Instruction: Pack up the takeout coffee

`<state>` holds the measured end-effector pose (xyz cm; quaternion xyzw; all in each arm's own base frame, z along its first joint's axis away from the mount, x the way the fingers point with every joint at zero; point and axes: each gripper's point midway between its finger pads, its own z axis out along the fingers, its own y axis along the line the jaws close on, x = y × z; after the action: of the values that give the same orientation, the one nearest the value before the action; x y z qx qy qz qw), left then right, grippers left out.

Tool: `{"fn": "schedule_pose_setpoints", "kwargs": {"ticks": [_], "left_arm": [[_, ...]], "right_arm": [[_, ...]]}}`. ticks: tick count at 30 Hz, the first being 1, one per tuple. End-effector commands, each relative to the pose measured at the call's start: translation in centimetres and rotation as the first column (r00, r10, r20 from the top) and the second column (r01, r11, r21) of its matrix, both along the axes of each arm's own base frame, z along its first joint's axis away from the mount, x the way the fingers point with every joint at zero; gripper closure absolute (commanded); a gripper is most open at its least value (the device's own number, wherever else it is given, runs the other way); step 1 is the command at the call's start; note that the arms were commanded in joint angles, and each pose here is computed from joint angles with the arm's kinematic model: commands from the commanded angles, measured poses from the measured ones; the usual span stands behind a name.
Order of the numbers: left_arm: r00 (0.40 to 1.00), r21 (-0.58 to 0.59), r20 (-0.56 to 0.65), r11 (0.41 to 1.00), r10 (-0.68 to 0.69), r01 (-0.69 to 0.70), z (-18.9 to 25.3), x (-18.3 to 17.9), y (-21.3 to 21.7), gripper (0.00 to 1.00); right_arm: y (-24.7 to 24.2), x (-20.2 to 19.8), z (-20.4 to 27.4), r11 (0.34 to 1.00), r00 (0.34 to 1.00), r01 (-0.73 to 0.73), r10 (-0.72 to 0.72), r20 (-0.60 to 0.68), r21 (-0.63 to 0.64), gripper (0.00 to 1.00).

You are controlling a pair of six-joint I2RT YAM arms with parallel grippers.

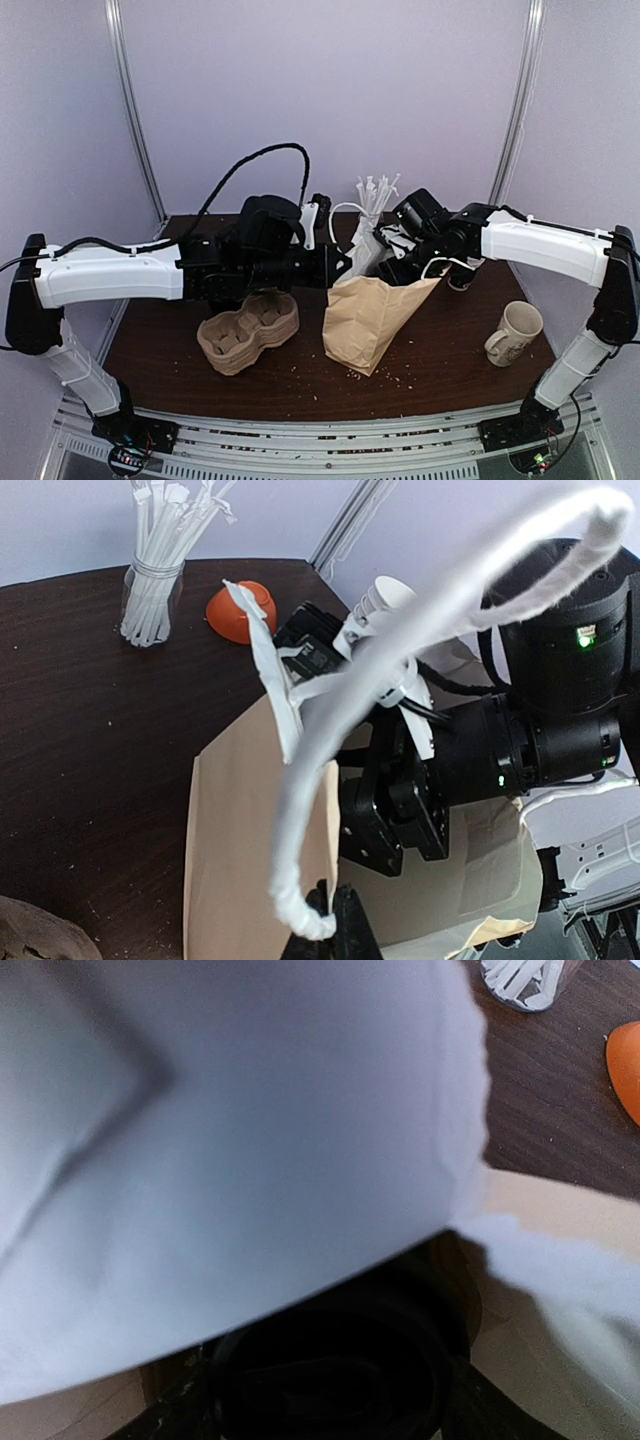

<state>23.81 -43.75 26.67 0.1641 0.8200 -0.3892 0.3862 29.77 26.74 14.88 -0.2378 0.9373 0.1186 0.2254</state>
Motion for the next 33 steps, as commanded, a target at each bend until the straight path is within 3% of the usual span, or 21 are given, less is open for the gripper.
{"fn": "schedule_pose_setpoints", "kwargs": {"ticks": [1, 12, 20, 33], "left_arm": [[1.0, 0.003, 0.009, 1.0, -0.026, 0.026, 0.0, 0.1, -0.7, 1.0], [1.0, 0.01, 0.001, 1.0, -0.026, 0.026, -0.5, 0.1, -0.6, 1.0], [1.0, 0.012, -0.005, 1.0, -0.023, 0.023, -0.8, 0.1, -0.4, 1.0], [1.0, 0.015, -0.01, 1.0, -0.017, 0.017, -1.0, 0.0, -0.1, 1.0]], "right_arm": [[-3.6, -3.7, -7.8, 0.978, 0.977, -0.03, -0.016, -0.214, -0.209, 0.28], [-4.2, -4.3, -9.9, 0.97, 0.969, -0.034, -0.027, -0.247, -0.24, 0.27], [-4.4, -4.8, -10.6, 0.971, 0.964, -0.029, -0.036, -0.262, -0.239, 0.2], [-2.5, -3.3, -5.6, 0.993, 0.982, 0.027, -0.048, -0.183, -0.118, 0.07]]}}
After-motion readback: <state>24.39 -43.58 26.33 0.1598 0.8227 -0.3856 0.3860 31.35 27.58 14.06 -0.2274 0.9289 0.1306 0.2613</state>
